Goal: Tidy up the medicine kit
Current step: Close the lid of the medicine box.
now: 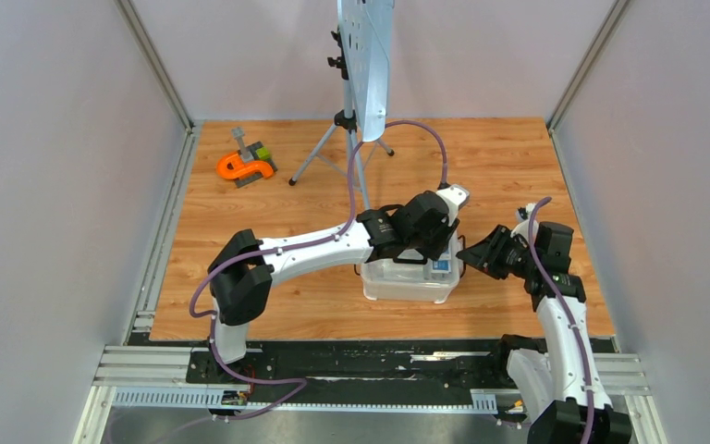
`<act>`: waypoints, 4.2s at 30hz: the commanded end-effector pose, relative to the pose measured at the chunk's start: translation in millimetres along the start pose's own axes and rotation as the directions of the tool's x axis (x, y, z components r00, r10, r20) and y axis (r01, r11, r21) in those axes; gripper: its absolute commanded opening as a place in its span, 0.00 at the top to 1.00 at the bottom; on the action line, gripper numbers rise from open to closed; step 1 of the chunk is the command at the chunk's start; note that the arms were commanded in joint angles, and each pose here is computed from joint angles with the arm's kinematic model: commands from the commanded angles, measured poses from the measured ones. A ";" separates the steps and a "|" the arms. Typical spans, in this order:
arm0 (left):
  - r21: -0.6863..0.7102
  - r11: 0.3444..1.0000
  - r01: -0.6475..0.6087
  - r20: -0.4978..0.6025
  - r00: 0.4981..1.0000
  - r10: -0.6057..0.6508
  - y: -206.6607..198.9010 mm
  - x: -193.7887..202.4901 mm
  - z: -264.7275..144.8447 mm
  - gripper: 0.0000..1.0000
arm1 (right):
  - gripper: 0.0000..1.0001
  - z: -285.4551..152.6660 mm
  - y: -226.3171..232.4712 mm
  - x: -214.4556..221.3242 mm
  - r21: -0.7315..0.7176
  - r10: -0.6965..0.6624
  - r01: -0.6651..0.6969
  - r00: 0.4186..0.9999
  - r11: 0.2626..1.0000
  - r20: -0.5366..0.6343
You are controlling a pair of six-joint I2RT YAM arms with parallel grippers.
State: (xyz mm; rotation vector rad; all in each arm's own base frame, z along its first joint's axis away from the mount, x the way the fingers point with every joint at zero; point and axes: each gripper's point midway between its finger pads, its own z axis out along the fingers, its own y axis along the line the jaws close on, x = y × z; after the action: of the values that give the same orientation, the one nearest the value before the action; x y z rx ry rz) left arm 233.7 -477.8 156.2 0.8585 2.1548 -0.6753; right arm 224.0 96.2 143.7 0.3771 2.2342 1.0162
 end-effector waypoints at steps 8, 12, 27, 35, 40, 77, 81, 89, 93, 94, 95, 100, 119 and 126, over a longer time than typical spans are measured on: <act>-0.054 0.998 -0.042 -0.291 0.956 0.024 19.0 92.3 13.9 0.65 | 0.58 -6.2 24.1 -9.1 -0.060 -0.057 0.058 0.998 0.997 0.018; -0.049 0.998 -0.041 -0.291 0.956 0.025 18.2 92.5 14.8 0.65 | 0.57 -8.9 26.1 -13.7 -0.050 -0.069 0.071 0.997 0.996 0.040; -0.043 0.999 -0.033 -0.291 0.956 0.019 16.9 94.2 16.0 0.65 | 1.00 -3.0 21.6 -12.1 -0.046 -0.063 0.064 0.998 0.997 0.019; -0.045 0.998 -0.035 -0.289 0.957 0.021 17.6 94.3 15.8 0.65 | 1.00 -1.7 18.6 -7.7 -0.023 -0.037 0.037 0.999 0.999 -0.008; -0.050 0.998 -0.038 -0.289 0.957 0.022 18.9 94.7 15.1 0.65 | 1.00 -0.6 10.6 -4.1 0.030 0.028 -0.027 0.999 0.999 -0.023; -0.026 0.998 -0.064 -0.176 0.983 0.059 6.0 51.5 -51.3 0.64 | 1.00 4.1 6.3 -16.3 0.083 0.038 -0.040 0.999 0.996 0.018; -0.069 0.996 -0.052 -0.180 0.983 0.038 15.2 58.7 -62.6 0.64 | 1.00 9.8 7.7 -10.9 0.073 0.028 -0.027 1.000 0.997 -0.010; -0.071 0.997 -0.016 -0.153 0.988 0.005 18.8 64.8 -78.7 0.64 | 1.00 9.5 4.2 -14.2 0.101 0.014 -0.015 1.000 0.995 0.010; -0.029 0.999 -0.021 -0.134 0.991 0.017 8.2 56.5 -73.4 0.63 | 1.00 7.5 6.5 -19.2 0.106 0.012 -0.015 0.999 0.994 0.032; -0.022 0.999 -0.025 -0.133 0.991 0.022 6.1 55.6 -70.3 0.62 | 1.00 6.9 6.5 -19.7 0.108 0.011 -0.015 0.999 0.994 0.036; -0.010 0.999 -0.035 -0.120 0.992 0.033 1.2 49.0 -70.3 0.61 | 1.00 6.3 6.7 -20.5 0.110 0.009 -0.014 0.999 0.994 0.041; -0.018 0.998 -0.063 -0.082 0.995 0.061 -2.6 32.6 -72.6 0.46 | 0.98 2.5 5.8 -23.5 0.133 0.004 -0.012 0.998 0.991 0.060; -0.166 0.985 -0.049 0.024 0.998 0.054 33.7 18.3 -140.1 0.17 | 0.95 0.7 5.8 -32.1 0.160 0.001 -0.014 0.997 0.987 0.081; -0.293 0.955 0.044 0.056 0.998 -0.029 71.2 36.4 -169.9 0.33 | 0.95 3.4 0.3 -28.0 0.171 0.016 -0.028 0.998 0.985 0.068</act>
State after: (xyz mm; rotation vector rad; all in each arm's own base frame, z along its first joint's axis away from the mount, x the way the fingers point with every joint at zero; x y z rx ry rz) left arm 185.6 -331.7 196.7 0.8052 2.1881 -0.4022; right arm 239.6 85.1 143.3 0.5075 2.3021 0.8167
